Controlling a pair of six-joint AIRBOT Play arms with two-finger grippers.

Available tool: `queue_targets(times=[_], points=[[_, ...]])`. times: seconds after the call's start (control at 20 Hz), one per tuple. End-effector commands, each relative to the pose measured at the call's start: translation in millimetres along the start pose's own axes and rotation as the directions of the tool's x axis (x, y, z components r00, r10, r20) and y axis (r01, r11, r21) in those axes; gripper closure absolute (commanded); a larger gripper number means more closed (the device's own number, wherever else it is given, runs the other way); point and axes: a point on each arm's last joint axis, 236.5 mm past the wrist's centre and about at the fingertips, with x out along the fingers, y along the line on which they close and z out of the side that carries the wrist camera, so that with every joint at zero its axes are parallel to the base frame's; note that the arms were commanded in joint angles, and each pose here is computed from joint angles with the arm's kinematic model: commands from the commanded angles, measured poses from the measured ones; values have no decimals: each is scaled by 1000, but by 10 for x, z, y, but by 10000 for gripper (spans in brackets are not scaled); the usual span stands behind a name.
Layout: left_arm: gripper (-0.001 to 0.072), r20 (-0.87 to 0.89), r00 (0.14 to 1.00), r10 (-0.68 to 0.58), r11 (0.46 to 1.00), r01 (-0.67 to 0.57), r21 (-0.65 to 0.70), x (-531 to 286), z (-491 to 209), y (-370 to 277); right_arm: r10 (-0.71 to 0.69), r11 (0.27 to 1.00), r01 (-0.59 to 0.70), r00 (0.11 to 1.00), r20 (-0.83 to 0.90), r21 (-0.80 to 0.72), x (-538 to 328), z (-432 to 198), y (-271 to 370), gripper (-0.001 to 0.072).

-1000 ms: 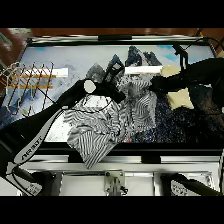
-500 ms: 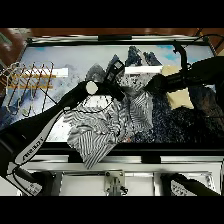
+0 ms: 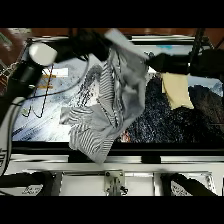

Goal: Fold the shirts.

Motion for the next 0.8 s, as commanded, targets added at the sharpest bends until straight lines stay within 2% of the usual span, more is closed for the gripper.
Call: queue_targets(times=[0.0,0.15,0.25,0.3,0.4,0.5,0.6,0.75], points=[[641,315,948,53,993,-83,83,-913,1526,-12,41,982,39,911,410,-183,-275,1168,657,630],[641,473,877,85,982,-154,110,-1710,2197,-121,182,941,38,783,595,-337,-856,1787,1526,630],[641,433,896,99,966,-190,173,-2007,2168,-157,232,913,36,774,589,-406,-1108,1851,1807,630],[641,368,923,108,969,-181,170,-2063,2026,-146,232,902,32,805,546,-430,-1104,1766,1851,630],[642,137,980,146,984,-158,85,-2056,1483,-41,159,902,20,914,373,-432,-901,1361,1709,630],[641,-195,964,180,983,-181,16,-2020,656,115,2,918,36,995,95,-396,-673,710,1320,630],[641,-482,865,141,980,-189,-53,-2023,-181,130,-104,947,29,970,-220,-321,-612,-22,1009,630],[641,-718,696,1,973,-165,-158,-1929,-1218,-86,-53,989,-38,814,-579,-144,-605,-899,918,630]])
